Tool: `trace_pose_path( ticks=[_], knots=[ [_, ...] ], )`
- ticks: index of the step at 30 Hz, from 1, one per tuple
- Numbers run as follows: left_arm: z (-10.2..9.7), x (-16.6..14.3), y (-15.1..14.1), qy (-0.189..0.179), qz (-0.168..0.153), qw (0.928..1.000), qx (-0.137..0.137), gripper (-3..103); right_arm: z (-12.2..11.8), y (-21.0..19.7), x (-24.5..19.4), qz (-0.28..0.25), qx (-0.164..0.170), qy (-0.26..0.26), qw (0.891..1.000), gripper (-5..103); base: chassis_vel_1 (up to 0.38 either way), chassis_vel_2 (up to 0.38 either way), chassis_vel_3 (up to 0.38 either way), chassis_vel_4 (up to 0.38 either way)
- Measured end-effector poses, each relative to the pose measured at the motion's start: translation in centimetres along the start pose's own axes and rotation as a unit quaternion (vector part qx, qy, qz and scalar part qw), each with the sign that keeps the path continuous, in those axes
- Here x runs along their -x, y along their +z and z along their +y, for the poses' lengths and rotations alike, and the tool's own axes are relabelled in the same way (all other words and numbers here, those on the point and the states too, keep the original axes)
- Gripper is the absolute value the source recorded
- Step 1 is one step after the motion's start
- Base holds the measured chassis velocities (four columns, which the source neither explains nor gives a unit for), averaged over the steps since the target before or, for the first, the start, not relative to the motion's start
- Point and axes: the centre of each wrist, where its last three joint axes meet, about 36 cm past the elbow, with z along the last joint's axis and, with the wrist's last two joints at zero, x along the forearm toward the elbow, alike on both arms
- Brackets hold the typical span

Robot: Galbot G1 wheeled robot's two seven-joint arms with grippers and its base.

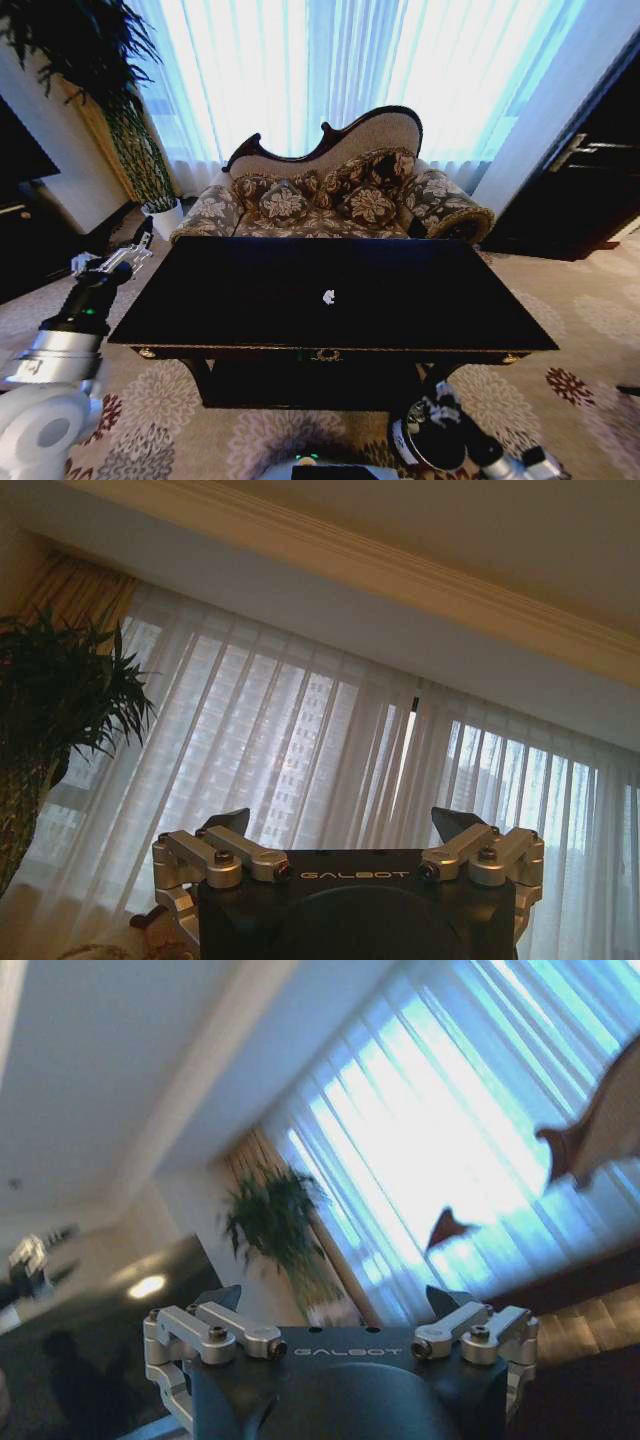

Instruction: Move to the front of the table and place the trash on the table into the trash bin.

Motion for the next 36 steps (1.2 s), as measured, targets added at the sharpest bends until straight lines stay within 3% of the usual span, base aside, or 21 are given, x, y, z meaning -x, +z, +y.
trace_pose_path(
  ticks=[10, 19, 20, 22, 24, 25, 28, 32, 35, 36],
  knots=[
    [0.0, 0.1, -0.1, 0.002, -0.002, 1.0000, -0.001, 100, 1.6, -5.2, 3.9, -0.041, -0.027, -0.030, 0.998, 100, 0.000, 0.000, 0.000, 0.000],
    [0.1, 0.2, -0.4, 0.004, -0.004, 1.0000, 0.003, 100, 5.8, -8.1, 9.4, -0.069, -0.065, 0.069, 0.993, 100, 0.000, 0.000, 0.000, 0.000],
    [0.1, 0.2, -0.5, 0.004, -0.005, 1.0000, 0.005, 100, 7.4, -8.9, 10.9, -0.072, -0.083, 0.106, 0.988, 100, 0.000, 0.000, 0.000, 0.000],
    [0.1, 0.2, -0.5, 0.004, -0.005, 1.0000, 0.005, 100, 7.8, -9.2, 11.3, -0.071, -0.089, 0.117, 0.987, 100, 0.000, 0.000, 0.000, 0.000],
    [0.1, 0.2, -0.5, 0.004, -0.005, 1.0000, 0.005, 100, 10.1, -10.4, 13.2, -0.063, -0.114, 0.153, 0.980, 100, 0.000, 0.000, 0.000, 0.000],
    [0.1, 0.2, -0.5, 0.004, -0.005, 1.0000, 0.005, 100, 10.1, -10.4, 13.2, -0.063, -0.114, 0.153, 0.980, 100, 0.000, 0.000, 0.000, 0.000],
    [0.0, 0.3, -0.3, 0.007, -0.004, 1.0000, 0.002, 100, 13.1, -11.6, 15.0, -0.037, -0.127, 0.198, 0.971, 100, 0.000, 0.000, 0.000, 0.000],
    [0.0, 0.3, -0.3, 0.007, -0.004, 1.0000, 0.002, 100, 13.5, -11.4, 15.3, 0.005, -0.126, 0.261, 0.957, 100, 0.000, 0.000, 0.000, 0.000],
    [0.0, 0.3, -0.3, 0.007, -0.004, 1.0000, 0.002, 100, 13.7, -11.0, 15.9, 0.060, -0.153, 0.300, 0.940, 100, 0.000, 0.000, 0.000, 0.000],
    [0.0, 0.3, -0.3, 0.007, -0.004, 1.0000, 0.002, 100, 13.7, -11.0, 15.9, 0.060, -0.153, 0.300, 0.940, 100, 0.000, 0.000, 0.000, 0.000]
  ],
)
